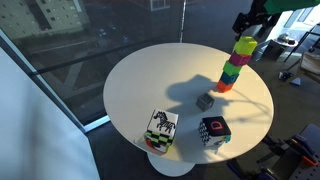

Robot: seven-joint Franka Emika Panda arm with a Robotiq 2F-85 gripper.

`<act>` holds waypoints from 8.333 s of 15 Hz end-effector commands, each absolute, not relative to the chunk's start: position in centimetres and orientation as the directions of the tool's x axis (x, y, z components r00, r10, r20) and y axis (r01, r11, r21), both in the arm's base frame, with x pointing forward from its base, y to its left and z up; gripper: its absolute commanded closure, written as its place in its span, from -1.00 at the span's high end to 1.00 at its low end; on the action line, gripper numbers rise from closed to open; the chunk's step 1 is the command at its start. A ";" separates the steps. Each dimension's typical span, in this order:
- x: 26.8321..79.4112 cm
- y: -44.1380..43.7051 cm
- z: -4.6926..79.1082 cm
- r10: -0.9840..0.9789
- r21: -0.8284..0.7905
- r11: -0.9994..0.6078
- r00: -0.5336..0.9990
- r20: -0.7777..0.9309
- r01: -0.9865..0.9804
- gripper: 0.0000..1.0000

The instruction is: Put the yellow cube on the black cube

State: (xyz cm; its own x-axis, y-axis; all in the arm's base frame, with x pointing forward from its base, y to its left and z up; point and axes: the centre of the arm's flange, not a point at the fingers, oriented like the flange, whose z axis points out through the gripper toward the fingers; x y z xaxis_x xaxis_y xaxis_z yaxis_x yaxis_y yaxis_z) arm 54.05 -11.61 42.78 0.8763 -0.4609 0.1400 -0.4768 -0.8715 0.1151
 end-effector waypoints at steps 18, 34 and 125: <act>52.8 -11.4 43.0 -0.467 0.116 -0.868 0.873 0.142 -0.483 -0.43; 50.9 -5.4 48.6 -0.294 0.058 -0.949 0.935 0.199 -0.310 -0.43; 50.1 8.5 26.9 -0.036 0.230 -0.971 0.989 0.143 -0.069 -0.43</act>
